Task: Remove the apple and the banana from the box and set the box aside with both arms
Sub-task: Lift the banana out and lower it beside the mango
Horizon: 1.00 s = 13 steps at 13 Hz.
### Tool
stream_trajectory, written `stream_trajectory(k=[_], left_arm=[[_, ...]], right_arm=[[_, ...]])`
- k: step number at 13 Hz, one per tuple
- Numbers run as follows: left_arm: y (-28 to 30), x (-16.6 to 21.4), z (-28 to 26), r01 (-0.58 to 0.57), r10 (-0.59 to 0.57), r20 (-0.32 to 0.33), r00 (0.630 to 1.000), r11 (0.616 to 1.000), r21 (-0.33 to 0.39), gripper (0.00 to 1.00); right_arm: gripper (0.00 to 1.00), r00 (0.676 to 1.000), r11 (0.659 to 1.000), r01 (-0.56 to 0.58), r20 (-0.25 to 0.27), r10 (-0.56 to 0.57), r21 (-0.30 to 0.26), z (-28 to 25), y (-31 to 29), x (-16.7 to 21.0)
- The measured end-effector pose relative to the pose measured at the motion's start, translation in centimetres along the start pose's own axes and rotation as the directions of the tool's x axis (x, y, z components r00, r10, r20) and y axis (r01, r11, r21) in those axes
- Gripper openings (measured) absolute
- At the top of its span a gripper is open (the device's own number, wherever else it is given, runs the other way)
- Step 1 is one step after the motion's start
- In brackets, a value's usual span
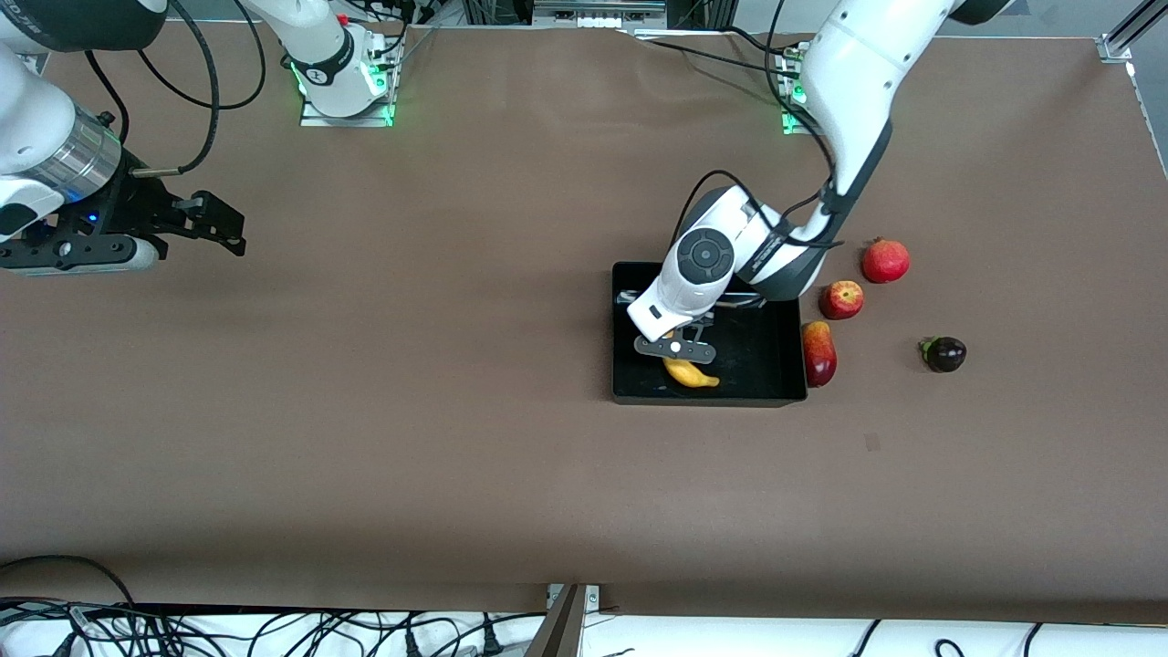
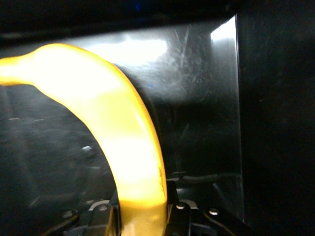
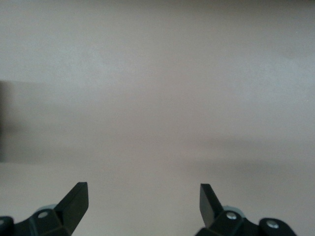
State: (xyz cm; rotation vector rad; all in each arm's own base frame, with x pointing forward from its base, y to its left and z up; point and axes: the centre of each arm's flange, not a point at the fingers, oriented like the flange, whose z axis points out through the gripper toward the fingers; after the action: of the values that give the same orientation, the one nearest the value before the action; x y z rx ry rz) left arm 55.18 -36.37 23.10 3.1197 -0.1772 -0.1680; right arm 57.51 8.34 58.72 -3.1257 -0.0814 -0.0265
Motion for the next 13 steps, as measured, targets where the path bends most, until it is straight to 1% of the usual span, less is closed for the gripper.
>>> stream_trajectory(k=[3, 5, 7, 10, 12, 13], left_arm=[[-2.5, 0.6, -7.3, 0.035, -0.035, 0.016, 0.999, 0.999, 0.041, 0.35], [-6.3, 1.6, -9.6, 0.038, -0.041, 0.045, 0.998, 0.998, 0.059, 0.35], [-11.9, 3.3, -9.2, 0.008, -0.011, 0.072, 0.997, 0.999, 0.052, 0.35], [-23.2, 5.5, -7.6, -0.053, 0.050, 0.107, 0.993, 0.998, 0.020, 0.35], [-31.1, 5.9, -5.6, -0.091, 0.092, 0.136, 0.986, 0.996, -0.018, 0.35], [-33.9, 5.7, -4.1, -0.113, 0.118, 0.155, 0.981, 0.993, -0.040, 0.35]], right_arm=[[1.00, 1.000, 1.000, 0.000, 0.000, 0.000, 0.000, 0.0, 0.0, 0.0], [1.00, 1.000, 1.000, 0.000, 0.000, 0.000, 0.000, 0.0, 0.0, 0.0], [1.00, 1.000, 1.000, 0.001, 0.001, -0.001, 0.000, 0.0, -0.1, 0.0], [1.00, 1.000, 1.000, 0.010, 0.001, -0.010, 0.001, 0.0, -0.5, -0.1], [1.00, 1.000, 1.000, 0.031, 0.003, -0.031, 0.001, 0.1, -1.6, -0.1], [1.00, 0.999, 0.999, 0.050, 0.010, -0.050, 0.000, 0.4, -2.6, -0.2]])
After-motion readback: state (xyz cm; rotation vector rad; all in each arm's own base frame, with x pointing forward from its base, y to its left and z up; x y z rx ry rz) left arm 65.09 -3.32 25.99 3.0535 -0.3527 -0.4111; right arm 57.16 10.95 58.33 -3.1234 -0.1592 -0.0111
